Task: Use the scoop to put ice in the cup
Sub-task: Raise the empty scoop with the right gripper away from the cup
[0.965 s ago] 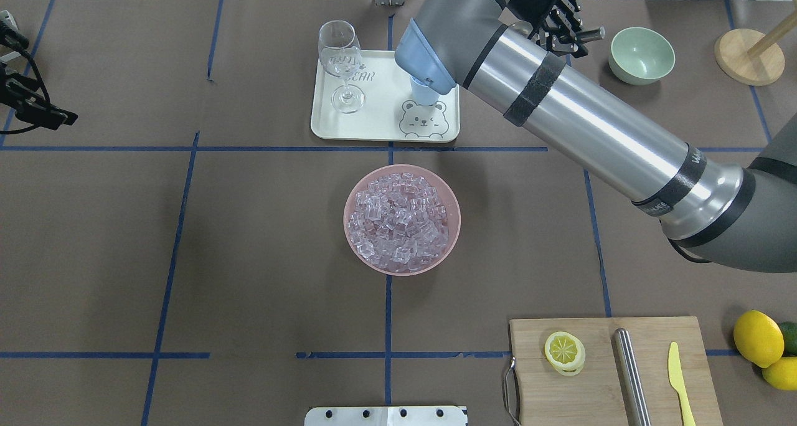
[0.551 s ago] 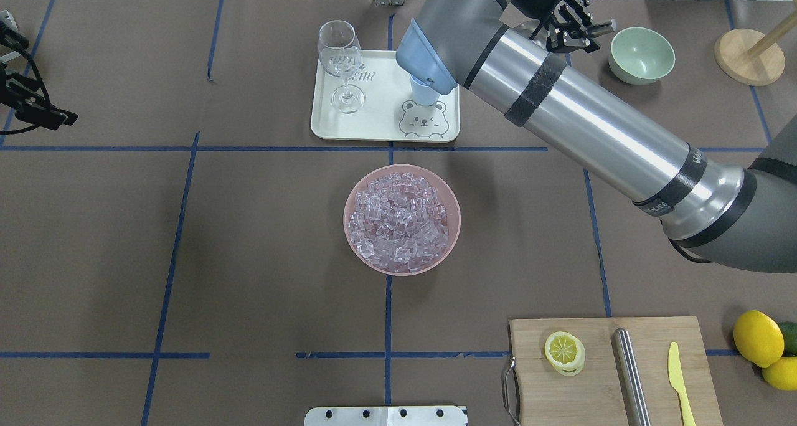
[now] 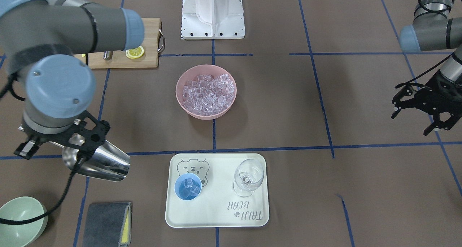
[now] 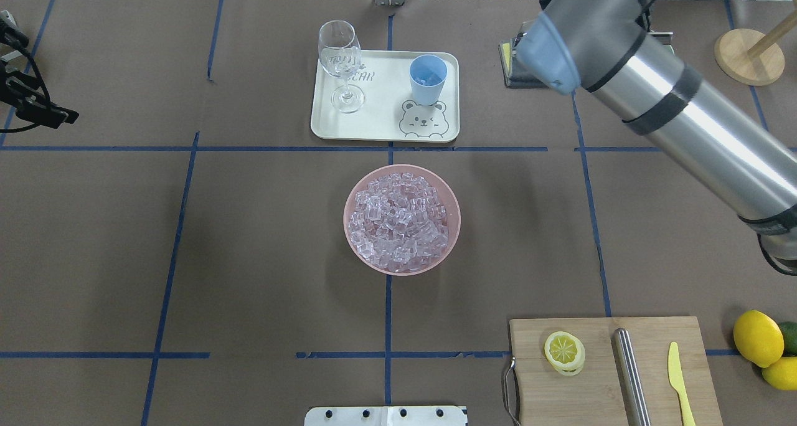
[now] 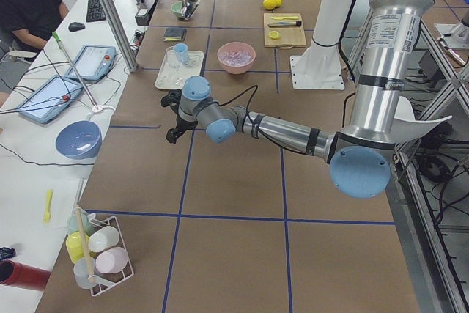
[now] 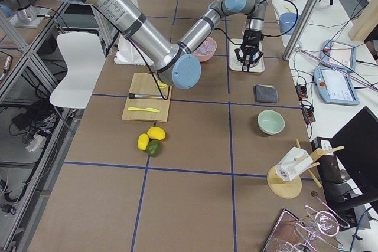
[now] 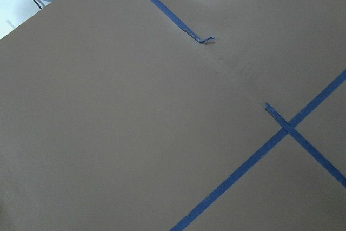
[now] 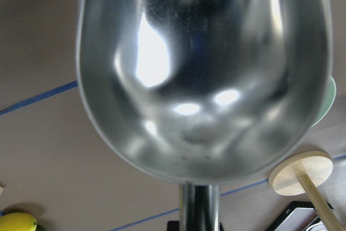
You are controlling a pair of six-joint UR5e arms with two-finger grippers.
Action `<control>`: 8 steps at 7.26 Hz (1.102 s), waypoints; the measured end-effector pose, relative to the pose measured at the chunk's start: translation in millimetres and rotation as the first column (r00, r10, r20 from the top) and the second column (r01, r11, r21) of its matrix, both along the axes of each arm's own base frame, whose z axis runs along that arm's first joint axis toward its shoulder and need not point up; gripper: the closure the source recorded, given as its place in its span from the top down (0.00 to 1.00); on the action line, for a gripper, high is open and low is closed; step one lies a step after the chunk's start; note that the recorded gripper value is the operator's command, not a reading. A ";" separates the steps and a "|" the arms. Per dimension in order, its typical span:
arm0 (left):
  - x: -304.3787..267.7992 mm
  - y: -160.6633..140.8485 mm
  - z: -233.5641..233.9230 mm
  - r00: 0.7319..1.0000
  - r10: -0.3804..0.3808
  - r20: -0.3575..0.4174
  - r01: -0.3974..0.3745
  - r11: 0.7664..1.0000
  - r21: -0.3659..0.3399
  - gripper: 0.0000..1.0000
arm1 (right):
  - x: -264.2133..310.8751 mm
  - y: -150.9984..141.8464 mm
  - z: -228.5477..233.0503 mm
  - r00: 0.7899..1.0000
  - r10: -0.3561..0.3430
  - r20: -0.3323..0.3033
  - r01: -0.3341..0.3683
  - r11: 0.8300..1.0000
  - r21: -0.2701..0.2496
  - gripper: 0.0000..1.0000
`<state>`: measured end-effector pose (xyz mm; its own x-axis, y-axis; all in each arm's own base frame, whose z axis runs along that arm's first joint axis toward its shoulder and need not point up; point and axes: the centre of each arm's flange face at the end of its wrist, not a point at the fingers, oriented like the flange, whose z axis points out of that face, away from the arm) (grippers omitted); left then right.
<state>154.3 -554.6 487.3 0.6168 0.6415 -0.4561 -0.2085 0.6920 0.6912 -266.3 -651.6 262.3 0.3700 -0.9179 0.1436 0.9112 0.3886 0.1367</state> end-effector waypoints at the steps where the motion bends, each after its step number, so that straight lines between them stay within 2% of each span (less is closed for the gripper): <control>1: 0.0 0.2 -2.6 1.000 0.000 -0.003 0.000 1.000 0.004 1.00 | 28.9 -0.7 19.3 0.996 0.068 0.063 -0.065 0.997 -0.042 0.00; 2: -0.3 0.8 -6.1 1.000 -0.001 -0.006 0.001 1.000 0.009 1.00 | 56.3 -0.3 40.9 0.979 0.161 0.124 -0.149 0.984 -0.098 0.00; 3: -0.6 1.6 -11.0 1.000 -0.002 -0.010 0.002 1.000 0.017 1.00 | 81.3 2.3 61.4 0.955 0.247 0.163 -0.225 0.964 -0.143 0.00; 4: -1.4 2.6 -16.6 1.000 -0.003 -0.015 0.004 1.000 0.025 1.00 | 95.7 5.2 75.3 0.938 0.301 0.172 -0.272 0.947 -0.172 0.00; 5: -2.3 4.0 -23.7 1.000 -0.005 -0.021 0.006 0.999 0.035 1.00 | 103.7 6.6 88.0 0.919 0.363 0.155 -0.329 0.921 -0.208 0.00; 6: -3.0 5.4 -30.0 1.000 -0.007 -0.026 0.008 0.999 0.044 1.00 | 107.1 7.4 98.1 0.890 0.439 0.123 -0.401 0.882 -0.249 0.00; 7: -3.6 6.2 -33.4 1.000 -0.008 -0.028 0.009 0.999 0.050 1.00 | 108.2 10.7 108.4 0.868 0.486 0.098 -0.445 0.851 -0.279 0.00; 8: -5.0 6.5 -34.9 1.000 -0.010 -0.029 0.012 0.999 0.052 1.00 | 113.2 19.4 127.9 0.848 0.523 0.091 -0.468 0.817 -0.336 0.00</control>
